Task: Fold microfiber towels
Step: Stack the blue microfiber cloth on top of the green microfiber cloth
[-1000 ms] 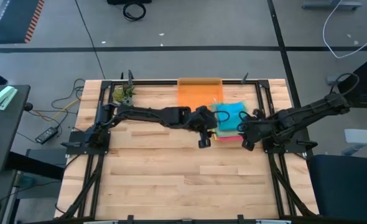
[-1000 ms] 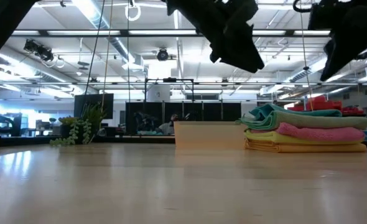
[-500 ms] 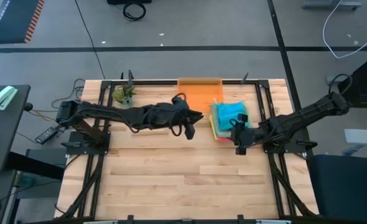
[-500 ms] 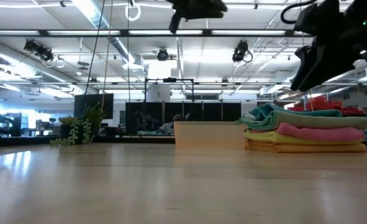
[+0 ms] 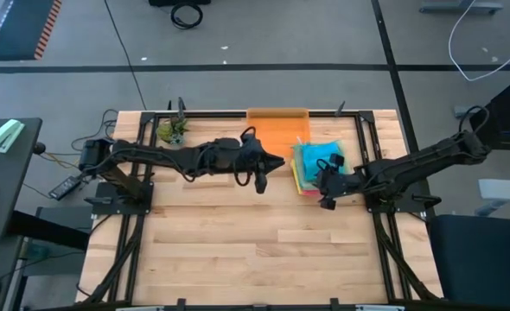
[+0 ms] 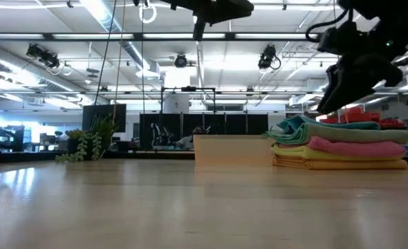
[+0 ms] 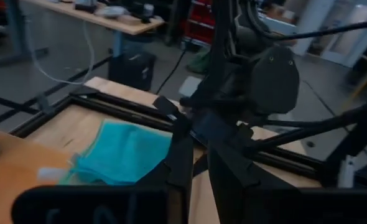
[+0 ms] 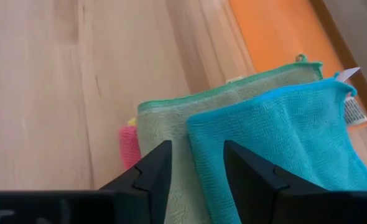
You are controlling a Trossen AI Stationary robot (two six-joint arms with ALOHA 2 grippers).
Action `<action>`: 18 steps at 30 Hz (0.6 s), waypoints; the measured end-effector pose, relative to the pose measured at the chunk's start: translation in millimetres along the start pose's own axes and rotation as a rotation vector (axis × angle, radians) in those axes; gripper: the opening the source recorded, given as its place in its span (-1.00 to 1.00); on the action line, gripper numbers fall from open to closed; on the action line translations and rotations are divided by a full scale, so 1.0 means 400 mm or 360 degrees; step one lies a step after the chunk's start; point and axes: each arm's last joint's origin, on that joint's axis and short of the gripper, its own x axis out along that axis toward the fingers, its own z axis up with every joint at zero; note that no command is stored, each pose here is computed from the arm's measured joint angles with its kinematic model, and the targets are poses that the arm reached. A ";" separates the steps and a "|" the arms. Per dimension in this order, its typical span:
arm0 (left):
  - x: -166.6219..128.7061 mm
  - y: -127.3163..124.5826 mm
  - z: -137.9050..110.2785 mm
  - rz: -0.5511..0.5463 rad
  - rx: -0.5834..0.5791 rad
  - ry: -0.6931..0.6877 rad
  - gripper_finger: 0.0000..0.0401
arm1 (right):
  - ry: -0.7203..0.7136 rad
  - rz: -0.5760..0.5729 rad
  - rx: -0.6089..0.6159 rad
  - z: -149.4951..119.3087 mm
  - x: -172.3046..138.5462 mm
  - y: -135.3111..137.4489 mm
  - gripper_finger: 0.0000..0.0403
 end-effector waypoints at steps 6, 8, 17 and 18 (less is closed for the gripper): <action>0.003 0.020 0.007 -0.0143 -0.0021 0.0026 -0.74 | 0.0128 -0.0020 -0.0041 -0.009 0.036 0.006 -0.28; 0.003 0.018 0.007 -0.0162 -0.0019 0.0033 -0.76 | 0.0168 -0.0042 -0.0055 -0.011 0.053 0.009 -0.28; 0.003 0.019 0.004 -0.0161 -0.0008 0.0050 -0.76 | 0.0334 -0.0157 -0.0111 -0.028 0.104 0.018 -0.28; 0.003 0.019 0.004 -0.0161 -0.0009 0.0050 -0.76 | 0.0330 -0.0174 -0.0112 -0.028 0.105 0.018 -0.28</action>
